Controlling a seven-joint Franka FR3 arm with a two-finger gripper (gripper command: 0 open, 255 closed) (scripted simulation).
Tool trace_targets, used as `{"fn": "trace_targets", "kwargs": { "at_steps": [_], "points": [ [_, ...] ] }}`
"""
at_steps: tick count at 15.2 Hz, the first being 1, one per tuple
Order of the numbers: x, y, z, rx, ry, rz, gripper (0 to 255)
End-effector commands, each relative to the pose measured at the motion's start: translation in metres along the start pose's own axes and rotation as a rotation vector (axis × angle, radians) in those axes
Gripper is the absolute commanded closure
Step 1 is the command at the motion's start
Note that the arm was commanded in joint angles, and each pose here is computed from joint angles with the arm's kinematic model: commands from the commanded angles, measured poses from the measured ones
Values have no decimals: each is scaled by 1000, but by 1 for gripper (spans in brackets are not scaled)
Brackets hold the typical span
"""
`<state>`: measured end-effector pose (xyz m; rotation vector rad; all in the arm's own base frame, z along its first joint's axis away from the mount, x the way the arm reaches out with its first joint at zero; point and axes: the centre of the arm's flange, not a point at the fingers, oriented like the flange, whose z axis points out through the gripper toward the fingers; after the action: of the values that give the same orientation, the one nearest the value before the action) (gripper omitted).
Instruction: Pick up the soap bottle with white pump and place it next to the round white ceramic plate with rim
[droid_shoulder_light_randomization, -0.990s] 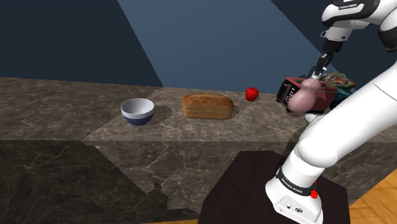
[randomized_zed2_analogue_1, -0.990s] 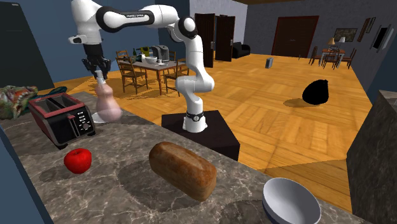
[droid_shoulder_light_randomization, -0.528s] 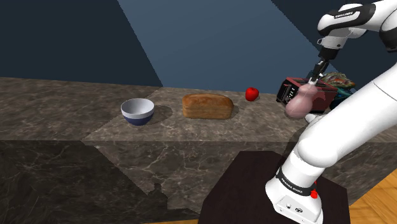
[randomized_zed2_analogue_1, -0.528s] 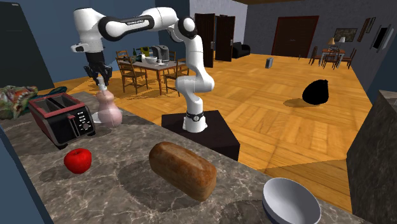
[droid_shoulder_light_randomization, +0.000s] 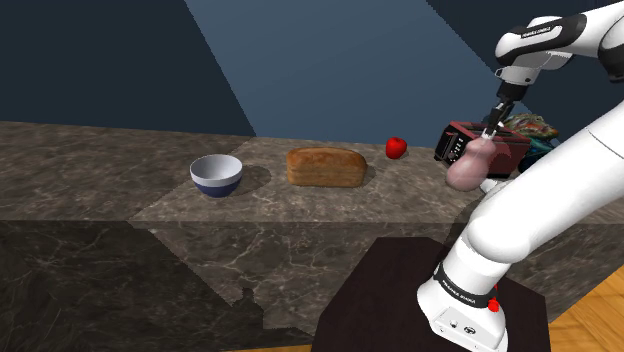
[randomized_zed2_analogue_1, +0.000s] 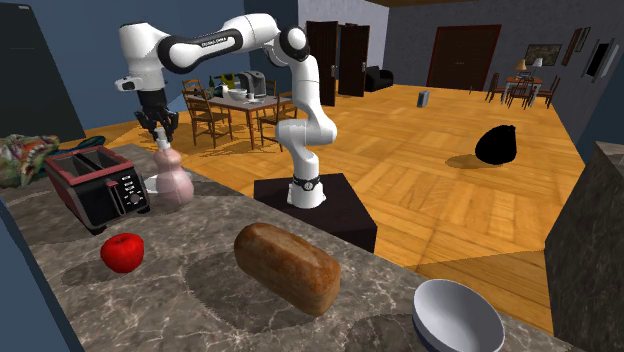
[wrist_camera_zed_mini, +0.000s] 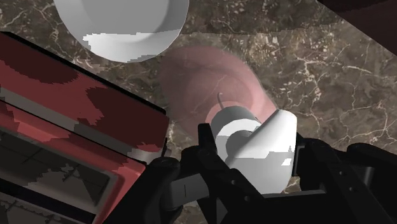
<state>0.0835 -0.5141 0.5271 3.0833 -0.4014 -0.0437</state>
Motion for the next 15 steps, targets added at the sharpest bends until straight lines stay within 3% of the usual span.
{"fn": "trace_targets", "kwargs": {
  "at_steps": [1,3,4,9,13,15],
  "points": [
    [0,0,0,-1,1,0,255],
    [0,0,0,-1,1,0,255],
    [0,0,0,-1,1,0,0],
    [0,0,0,-1,1,0,0],
    [0,0,-50,-1,1,0,0],
    [0,0,-50,-1,1,0,0]
  ]
}}
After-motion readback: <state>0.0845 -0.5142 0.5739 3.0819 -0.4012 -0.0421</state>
